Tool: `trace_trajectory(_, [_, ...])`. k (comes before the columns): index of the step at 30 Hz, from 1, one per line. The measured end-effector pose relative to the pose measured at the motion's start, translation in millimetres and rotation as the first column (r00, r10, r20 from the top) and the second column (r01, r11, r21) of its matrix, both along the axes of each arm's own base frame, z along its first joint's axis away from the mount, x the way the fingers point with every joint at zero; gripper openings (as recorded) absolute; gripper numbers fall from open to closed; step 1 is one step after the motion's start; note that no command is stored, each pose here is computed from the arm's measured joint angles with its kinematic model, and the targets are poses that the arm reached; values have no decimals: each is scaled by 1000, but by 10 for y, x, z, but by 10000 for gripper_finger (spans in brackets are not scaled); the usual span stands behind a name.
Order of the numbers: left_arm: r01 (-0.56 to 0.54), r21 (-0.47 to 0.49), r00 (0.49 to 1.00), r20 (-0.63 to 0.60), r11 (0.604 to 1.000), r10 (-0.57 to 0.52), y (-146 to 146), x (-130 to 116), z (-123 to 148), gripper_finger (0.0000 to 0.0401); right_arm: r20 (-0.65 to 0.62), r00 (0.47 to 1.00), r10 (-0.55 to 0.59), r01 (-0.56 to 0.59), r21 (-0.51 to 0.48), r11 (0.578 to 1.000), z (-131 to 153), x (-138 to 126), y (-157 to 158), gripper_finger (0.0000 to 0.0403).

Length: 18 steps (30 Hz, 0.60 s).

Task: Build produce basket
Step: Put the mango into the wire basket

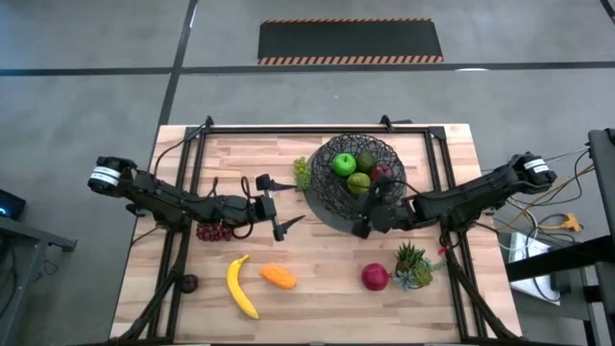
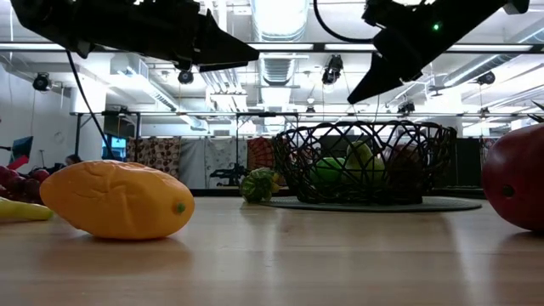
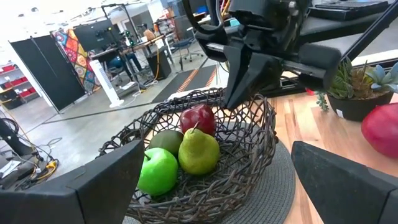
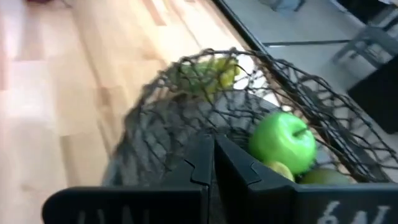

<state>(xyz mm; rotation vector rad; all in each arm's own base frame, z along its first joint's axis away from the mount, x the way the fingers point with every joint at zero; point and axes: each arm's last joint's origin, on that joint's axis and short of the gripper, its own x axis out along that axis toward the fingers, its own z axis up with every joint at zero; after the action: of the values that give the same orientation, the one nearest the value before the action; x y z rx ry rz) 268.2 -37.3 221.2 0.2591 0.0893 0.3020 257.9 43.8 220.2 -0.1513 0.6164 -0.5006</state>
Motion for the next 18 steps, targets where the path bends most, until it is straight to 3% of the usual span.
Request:
trace_trajectory(6, [-9,0,1000,0,1000,9,6,0,0,389,54,987,154,-156,36,987,83,57,45,9])
trace_trajectory(14, [-101,-57,995,7,993,101,117,4,-14,389,170,888,428,-423,-64,904,163,128,113,9])
trace_trajectory(18, [-117,-75,993,-18,990,116,147,4,-47,389,219,851,477,-461,-122,879,159,92,112,9])
